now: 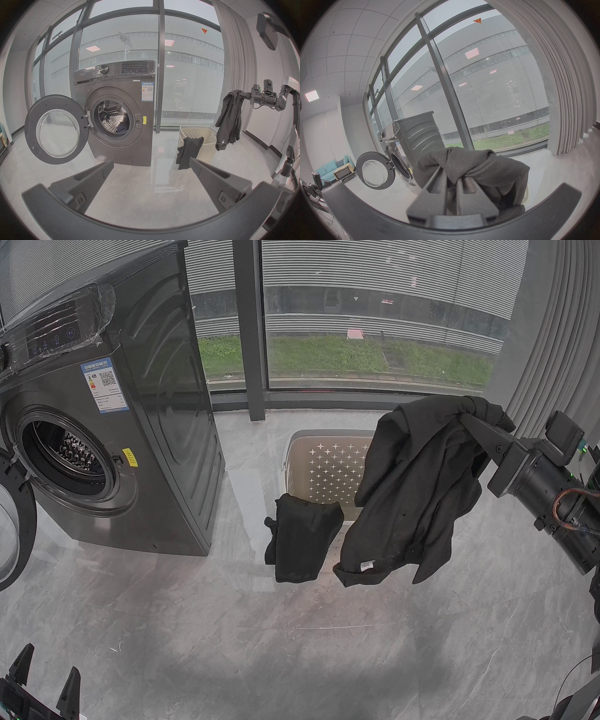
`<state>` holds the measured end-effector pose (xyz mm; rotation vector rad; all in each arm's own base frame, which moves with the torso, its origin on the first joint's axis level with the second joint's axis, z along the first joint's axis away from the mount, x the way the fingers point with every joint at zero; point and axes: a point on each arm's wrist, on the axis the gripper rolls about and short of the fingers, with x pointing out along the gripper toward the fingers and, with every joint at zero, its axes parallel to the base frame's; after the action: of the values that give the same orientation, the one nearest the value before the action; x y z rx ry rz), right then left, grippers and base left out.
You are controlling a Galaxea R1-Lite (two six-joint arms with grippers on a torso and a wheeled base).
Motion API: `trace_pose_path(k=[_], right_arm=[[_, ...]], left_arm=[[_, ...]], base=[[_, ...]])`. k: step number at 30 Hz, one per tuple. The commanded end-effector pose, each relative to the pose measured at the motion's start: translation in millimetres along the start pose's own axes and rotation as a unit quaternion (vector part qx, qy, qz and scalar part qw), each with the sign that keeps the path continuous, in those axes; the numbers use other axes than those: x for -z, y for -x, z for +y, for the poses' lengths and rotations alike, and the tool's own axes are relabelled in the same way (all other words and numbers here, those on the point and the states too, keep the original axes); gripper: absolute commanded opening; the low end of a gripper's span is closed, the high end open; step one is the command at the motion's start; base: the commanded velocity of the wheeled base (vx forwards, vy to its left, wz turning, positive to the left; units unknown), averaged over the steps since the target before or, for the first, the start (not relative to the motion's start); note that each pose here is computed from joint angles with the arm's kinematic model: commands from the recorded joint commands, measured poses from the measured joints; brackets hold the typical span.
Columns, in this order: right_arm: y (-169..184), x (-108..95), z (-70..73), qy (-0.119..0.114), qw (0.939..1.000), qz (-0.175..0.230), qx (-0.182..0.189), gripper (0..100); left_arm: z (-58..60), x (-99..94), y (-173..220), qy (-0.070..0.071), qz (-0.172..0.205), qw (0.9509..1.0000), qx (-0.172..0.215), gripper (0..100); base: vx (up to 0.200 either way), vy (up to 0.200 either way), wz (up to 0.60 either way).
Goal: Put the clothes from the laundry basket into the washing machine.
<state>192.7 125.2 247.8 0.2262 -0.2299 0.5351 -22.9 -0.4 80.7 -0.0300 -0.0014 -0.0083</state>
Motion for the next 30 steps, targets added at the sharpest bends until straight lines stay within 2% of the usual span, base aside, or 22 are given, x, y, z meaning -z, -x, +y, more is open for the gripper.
trace_pose_path(k=[1,30], right_arm=[[-0.4,1.1,0.4,0.000,1.0000,0.002,-0.001,0],[4.2,9.0,3.1,0.000,0.9996,0.020,-0.019,0]], left_arm=[[0.1,4.8,-0.1,0.000,0.001,1.0000,0.000,100],[0.1,5.0,-0.1,0.000,0.002,1.0000,0.001,100]], base=[[0.000,0.200,0.00],[0.000,0.200,0.00]])
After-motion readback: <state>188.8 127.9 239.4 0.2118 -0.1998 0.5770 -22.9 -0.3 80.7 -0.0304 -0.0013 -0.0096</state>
